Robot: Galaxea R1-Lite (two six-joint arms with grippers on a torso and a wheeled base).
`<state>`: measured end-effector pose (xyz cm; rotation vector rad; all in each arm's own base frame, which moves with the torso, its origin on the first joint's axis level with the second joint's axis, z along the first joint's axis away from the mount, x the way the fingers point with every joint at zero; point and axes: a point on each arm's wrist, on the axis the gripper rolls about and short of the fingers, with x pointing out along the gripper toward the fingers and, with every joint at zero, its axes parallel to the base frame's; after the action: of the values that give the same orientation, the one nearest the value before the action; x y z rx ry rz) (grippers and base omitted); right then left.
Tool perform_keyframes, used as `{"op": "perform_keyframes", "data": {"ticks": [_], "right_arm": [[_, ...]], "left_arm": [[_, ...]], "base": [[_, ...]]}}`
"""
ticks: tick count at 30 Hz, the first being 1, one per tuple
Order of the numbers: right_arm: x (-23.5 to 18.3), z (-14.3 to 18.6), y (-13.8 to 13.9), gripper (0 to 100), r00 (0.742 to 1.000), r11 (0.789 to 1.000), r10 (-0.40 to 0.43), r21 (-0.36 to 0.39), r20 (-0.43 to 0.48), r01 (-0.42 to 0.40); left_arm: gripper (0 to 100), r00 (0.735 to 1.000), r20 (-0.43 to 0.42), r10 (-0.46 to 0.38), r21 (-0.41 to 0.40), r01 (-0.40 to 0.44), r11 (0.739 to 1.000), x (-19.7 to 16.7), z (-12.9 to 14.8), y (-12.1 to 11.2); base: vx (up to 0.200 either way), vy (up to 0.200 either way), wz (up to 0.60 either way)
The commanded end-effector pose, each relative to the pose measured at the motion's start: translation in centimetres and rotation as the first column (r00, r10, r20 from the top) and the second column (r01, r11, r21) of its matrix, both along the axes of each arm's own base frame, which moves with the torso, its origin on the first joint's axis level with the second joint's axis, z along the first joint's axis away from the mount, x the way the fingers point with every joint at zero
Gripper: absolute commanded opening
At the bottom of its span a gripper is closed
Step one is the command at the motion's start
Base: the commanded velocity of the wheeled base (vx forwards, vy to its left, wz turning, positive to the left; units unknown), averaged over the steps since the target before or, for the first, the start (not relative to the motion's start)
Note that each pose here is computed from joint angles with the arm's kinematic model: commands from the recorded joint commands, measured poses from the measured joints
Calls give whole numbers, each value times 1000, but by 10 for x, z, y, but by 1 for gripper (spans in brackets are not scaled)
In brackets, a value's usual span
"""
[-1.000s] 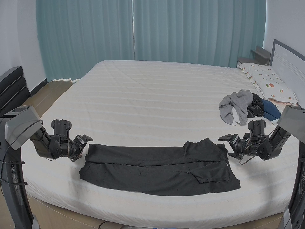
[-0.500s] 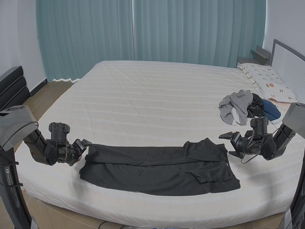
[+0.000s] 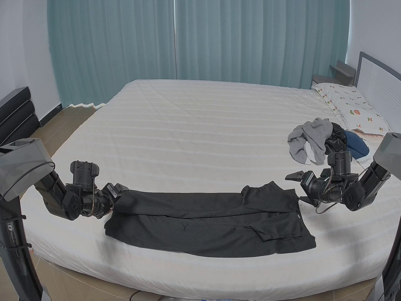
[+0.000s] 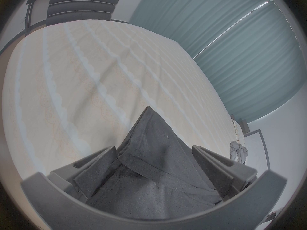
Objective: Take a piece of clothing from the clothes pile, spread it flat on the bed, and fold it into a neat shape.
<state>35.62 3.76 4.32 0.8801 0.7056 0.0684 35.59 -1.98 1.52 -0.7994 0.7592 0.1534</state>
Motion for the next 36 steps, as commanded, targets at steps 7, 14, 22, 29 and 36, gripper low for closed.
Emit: {"op": "perform_keyframes", "data": {"ticks": [7, 14, 22, 29, 36], "right_arm": [[-15, 24, 21, 100, 999, 999, 45, 24, -13, -44], [-18, 13, 30, 100, 993, 997, 71, 13, -92, -70], [-13, 0, 38, 100, 983, 998, 53, -25, -176, -58], [-9, -16, 48, 100, 976, 998, 37, -38, -213, -46], [-4, -20, 49, 100, 974, 999, 21, -24, -225, -27]], "left_arm": [[0, 1000, -21, -3, 3, 3, 1000, 1, -7, -1], [0, 1000, -5, 2, 1, -2, 1000, 1, -2, 0], [0, 997, 81, 16, -6, -16, 1000, 3, 13, 0], [0, 987, 148, 63, -7, -62, 998, 5, 23, 1], [0, 985, 160, 63, -10, -62, 998, 3, 28, 1]], "base": [[0, 0, 0], [0, 0, 0], [0, 0, 0], [0, 0, 0], [0, 0, 0]]}}
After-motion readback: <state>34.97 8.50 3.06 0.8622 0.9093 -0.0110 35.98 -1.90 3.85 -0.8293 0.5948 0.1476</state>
